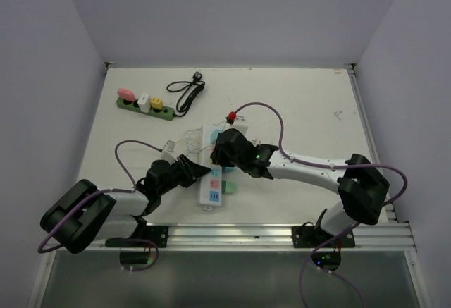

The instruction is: Pull the plug off the socket

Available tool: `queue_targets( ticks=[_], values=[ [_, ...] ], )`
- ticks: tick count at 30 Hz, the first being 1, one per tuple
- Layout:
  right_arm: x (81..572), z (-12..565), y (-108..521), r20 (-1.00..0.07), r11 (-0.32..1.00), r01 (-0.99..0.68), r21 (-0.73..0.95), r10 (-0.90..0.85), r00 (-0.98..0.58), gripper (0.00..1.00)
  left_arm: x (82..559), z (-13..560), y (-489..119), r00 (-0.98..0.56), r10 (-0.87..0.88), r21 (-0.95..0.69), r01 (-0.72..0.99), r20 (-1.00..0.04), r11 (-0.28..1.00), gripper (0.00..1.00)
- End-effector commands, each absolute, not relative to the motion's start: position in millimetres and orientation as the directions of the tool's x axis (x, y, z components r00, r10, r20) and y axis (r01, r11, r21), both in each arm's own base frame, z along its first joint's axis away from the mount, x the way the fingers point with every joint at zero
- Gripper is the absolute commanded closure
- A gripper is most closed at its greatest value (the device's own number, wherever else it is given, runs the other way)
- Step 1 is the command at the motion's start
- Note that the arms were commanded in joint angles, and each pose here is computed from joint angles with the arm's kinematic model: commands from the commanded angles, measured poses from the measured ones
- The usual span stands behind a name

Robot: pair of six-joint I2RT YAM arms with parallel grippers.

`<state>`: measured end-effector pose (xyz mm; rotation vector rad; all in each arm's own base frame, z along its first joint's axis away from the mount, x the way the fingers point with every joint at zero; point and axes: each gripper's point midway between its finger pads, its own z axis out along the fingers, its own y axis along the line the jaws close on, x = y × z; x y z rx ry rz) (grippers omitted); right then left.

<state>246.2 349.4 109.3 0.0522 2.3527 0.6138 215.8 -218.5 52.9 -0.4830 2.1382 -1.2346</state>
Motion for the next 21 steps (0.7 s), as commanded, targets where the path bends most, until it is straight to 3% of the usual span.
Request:
queue_targets(
  ticks=[1, 11, 21],
  values=[
    [260, 182, 358, -0.672, 0.834, -0.146, 0.533, 0.312, -0.671, 1.0, 212, -5, -175, -0.677, -0.652, -0.758, -0.211, -0.342, 0.617, 1.0],
    [268, 211, 371, -0.711, 0.832, -0.214, 0.513, 0.272, -0.648, 1.0, 206, -2, -193, -0.727, -0.623, -0.803, -0.169, -0.289, 0.571, 1.0],
    [301, 241, 398, -0.802, 0.846, -0.373, 0.381, 0.102, -0.588, 1.0, 203, 32, -223, -0.779, -0.524, -0.848, 0.018, -0.345, 0.53, 1.0]
  ],
)
